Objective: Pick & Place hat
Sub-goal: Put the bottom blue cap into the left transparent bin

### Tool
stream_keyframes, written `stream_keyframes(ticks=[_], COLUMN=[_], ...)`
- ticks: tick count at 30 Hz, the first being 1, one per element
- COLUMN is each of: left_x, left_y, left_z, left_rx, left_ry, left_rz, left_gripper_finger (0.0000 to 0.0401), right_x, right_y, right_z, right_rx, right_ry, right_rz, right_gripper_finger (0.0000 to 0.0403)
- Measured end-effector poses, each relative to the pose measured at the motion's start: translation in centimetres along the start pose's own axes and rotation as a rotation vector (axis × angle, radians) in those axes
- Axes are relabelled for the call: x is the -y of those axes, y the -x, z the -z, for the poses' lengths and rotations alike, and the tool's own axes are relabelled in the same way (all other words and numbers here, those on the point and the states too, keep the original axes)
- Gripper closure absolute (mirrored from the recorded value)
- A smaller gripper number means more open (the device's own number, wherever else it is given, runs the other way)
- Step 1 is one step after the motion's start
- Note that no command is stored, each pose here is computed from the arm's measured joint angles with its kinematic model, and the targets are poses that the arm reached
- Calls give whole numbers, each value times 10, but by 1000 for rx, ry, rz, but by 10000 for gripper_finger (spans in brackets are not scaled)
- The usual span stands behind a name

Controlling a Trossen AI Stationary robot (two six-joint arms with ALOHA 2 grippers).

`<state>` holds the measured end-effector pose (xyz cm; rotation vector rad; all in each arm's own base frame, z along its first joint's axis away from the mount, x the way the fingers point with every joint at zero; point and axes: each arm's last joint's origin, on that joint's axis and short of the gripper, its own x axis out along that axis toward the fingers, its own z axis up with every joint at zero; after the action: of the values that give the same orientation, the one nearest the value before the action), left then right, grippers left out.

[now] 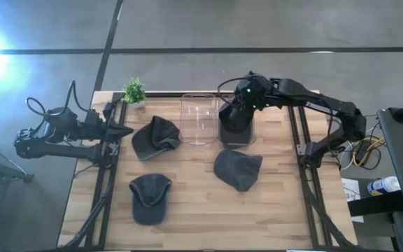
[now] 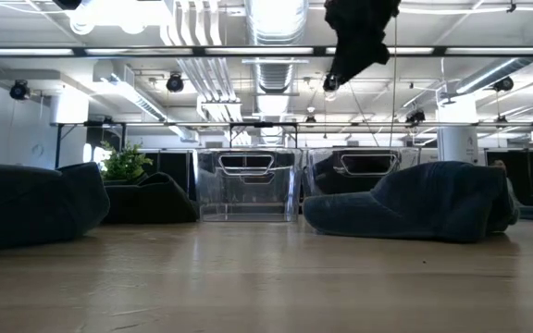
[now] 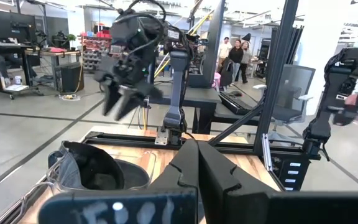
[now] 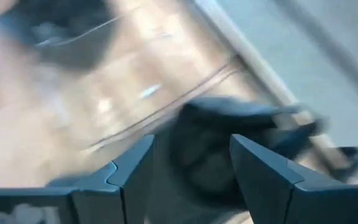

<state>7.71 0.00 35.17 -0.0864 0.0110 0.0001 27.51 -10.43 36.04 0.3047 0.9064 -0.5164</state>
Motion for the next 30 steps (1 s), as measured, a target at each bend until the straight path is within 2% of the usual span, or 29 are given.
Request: stream_keyframes(ticks=[5, 9, 13, 19, 25, 26, 30], left_x=[0, 0, 0, 0, 0, 1, 2], left_y=[0, 0, 0, 0, 0, -1, -2], left_z=[0, 0, 0, 0, -2, -6, -20], left_rx=[0, 0, 0, 0, 25, 61, 201], left_ry=[0, 0, 0, 0, -5, 15, 360], left_rz=[-1, 0, 0, -1, 1, 6, 61], left_gripper_finger=[401, 401, 401, 401, 401, 401, 401], right_x=[-18, -39, -55, -91, -115, -117, -118], right_y=[15, 25, 20, -6, -27, -28, -32], right_z=[30, 55, 81, 116, 134, 135, 137], right_rx=[-244, -349, -433, -424, -436, -441, -442], right_ry=[33, 49, -37, -63, -120, -131, -178], right_rz=[-191, -216, -200, -250, -271, -267, -259], right_gripper_finger=[206, 214, 220, 220, 220, 220, 220])
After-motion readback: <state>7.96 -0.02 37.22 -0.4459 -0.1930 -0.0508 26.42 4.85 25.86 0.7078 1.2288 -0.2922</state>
